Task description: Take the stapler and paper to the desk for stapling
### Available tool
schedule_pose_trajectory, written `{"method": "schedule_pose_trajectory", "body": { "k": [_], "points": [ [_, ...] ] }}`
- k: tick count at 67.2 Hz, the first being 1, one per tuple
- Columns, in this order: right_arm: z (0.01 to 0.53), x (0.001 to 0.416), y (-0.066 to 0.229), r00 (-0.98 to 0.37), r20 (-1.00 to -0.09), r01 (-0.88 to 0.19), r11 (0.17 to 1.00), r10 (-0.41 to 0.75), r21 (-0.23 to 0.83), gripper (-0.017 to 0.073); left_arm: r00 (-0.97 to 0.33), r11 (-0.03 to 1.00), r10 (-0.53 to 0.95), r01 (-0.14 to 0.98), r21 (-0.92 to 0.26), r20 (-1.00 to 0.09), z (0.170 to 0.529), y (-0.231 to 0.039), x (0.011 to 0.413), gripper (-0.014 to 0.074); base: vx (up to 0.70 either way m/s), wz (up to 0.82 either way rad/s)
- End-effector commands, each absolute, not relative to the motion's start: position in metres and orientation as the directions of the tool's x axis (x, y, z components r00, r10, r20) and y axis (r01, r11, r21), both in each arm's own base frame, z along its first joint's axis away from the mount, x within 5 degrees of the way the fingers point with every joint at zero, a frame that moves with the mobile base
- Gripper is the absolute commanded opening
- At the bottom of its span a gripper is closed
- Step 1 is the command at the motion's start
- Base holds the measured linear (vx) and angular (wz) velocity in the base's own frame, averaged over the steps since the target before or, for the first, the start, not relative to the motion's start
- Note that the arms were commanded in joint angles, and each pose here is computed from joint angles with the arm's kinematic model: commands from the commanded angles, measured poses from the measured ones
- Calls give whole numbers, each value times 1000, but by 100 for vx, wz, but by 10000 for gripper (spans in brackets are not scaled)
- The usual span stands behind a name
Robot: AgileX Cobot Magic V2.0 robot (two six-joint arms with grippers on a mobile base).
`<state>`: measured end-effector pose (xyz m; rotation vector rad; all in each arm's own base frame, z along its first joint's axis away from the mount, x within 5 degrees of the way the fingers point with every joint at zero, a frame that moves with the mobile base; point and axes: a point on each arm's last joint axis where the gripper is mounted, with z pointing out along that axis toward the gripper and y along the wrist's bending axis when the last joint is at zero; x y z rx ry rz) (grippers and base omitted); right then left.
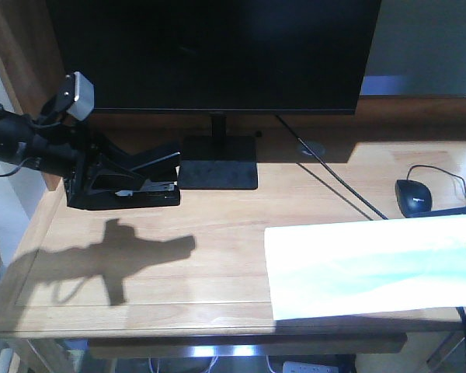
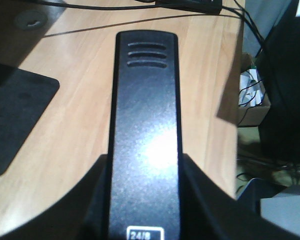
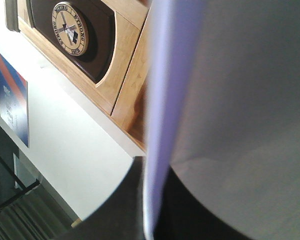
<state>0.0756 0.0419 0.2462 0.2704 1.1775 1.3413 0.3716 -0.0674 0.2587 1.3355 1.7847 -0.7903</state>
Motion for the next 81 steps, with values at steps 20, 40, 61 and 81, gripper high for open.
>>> {"method": "schedule_pose_trajectory", "body": {
  "k": [20,40,61,81],
  "points": [
    [244,73,41,-198,-486,-625,273,851,732,-5,84,157,379,976,154,-921,243,-74,395,-3,0,0],
    [244,73,41,-198,-486,-625,273,851,732,-5,-37,263,361,963,64,-932,198,-72,418,0,0,0],
    [244,73,41,-198,-486,-625,273,851,732,-5,-65,231,341,973,17,-938,168,-73,437,6,0,0],
    [244,73,41,-198,-486,-625,273,851,732,-5,-111,229,348,973,-30,-931,146,-73,438,88,0,0]
  ]
}}
